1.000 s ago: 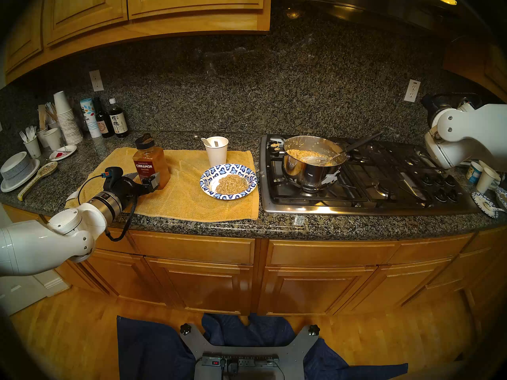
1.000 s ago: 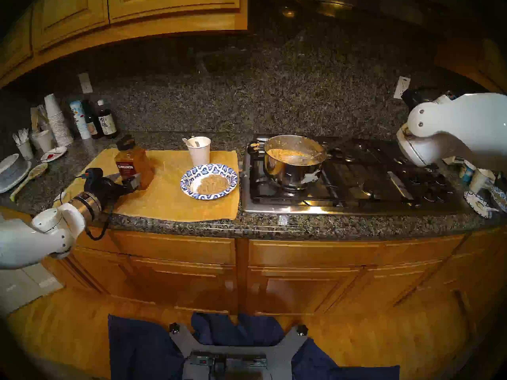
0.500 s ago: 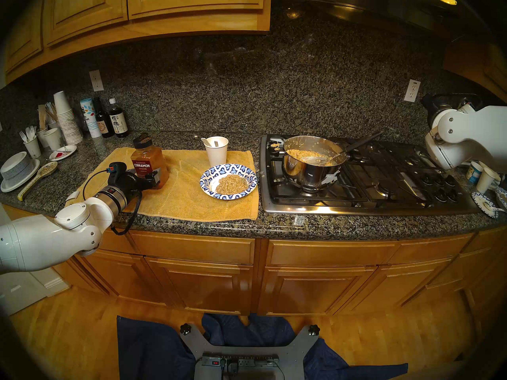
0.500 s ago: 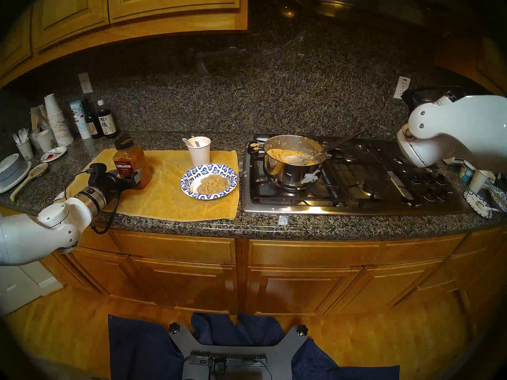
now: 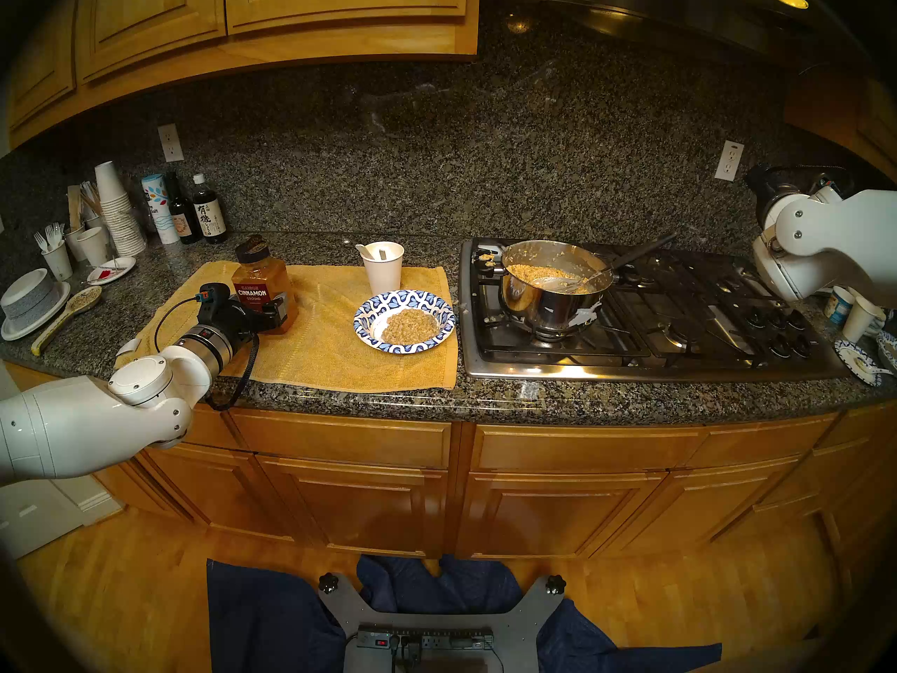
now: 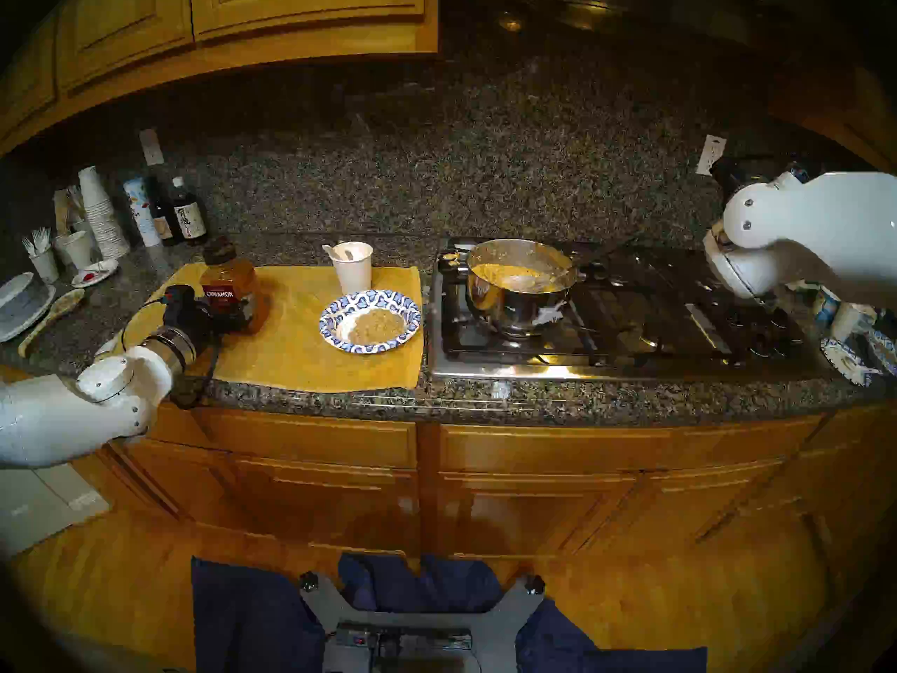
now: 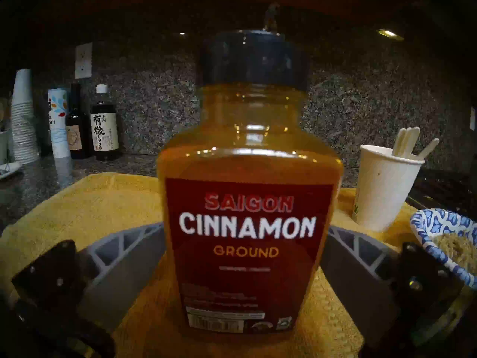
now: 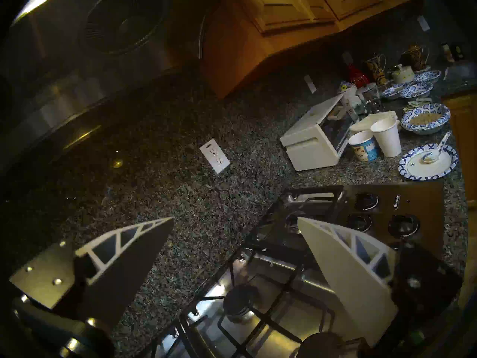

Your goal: Scoop oatmeal into bowl and add cinnamon

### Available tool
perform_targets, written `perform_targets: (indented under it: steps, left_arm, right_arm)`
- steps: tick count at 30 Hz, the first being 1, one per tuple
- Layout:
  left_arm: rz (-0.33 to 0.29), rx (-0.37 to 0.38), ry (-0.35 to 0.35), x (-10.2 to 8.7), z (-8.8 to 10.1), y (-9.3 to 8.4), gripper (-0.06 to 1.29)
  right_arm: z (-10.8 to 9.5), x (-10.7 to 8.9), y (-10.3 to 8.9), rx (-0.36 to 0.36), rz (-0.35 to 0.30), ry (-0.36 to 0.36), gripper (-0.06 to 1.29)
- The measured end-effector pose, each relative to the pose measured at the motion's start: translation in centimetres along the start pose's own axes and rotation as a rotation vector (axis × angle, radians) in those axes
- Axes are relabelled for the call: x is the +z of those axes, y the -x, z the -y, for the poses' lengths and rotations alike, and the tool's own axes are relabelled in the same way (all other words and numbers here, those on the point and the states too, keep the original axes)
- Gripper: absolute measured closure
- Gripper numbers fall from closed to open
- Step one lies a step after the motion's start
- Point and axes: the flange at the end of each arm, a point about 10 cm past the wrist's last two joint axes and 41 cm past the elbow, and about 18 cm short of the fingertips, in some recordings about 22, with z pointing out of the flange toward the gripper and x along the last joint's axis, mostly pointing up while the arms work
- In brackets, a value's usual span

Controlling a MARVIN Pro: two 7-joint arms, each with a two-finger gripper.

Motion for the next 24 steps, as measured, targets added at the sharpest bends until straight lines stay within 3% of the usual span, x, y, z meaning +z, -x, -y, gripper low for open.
perform_targets:
  steps: [7, 17, 18, 20, 24]
  left_arm:
    - [-0.006, 0.019, -0.019, -0.01, 0.32, -0.01, 0.19]
    - [-0.007, 0.038, -0.042, -0.32, 0.82, -0.01, 0.33]
    - [-0.007, 0.039, -0.042, -0.40, 0.79, -0.01, 0.46]
    - [-0.007, 0.040, -0.043, -0.53, 0.74, -0.02, 0.50]
    - [-0.007, 0.043, -0.044, -0.95, 0.64, -0.13, 0.50]
  right_arm:
    - [-0.01, 0.00, 0.01, 0.001, -0.001, -0.005, -0.01]
    - [-0.01, -0.01, 0.02, 0.003, -0.003, -0.013, -0.01]
    - [-0.01, -0.01, 0.02, 0.003, -0.003, -0.014, -0.01]
    - [-0.01, -0.01, 0.03, 0.003, -0.003, -0.015, -0.01]
    - [-0.03, -0.01, 0.04, 0.004, -0.003, -0.016, -0.01]
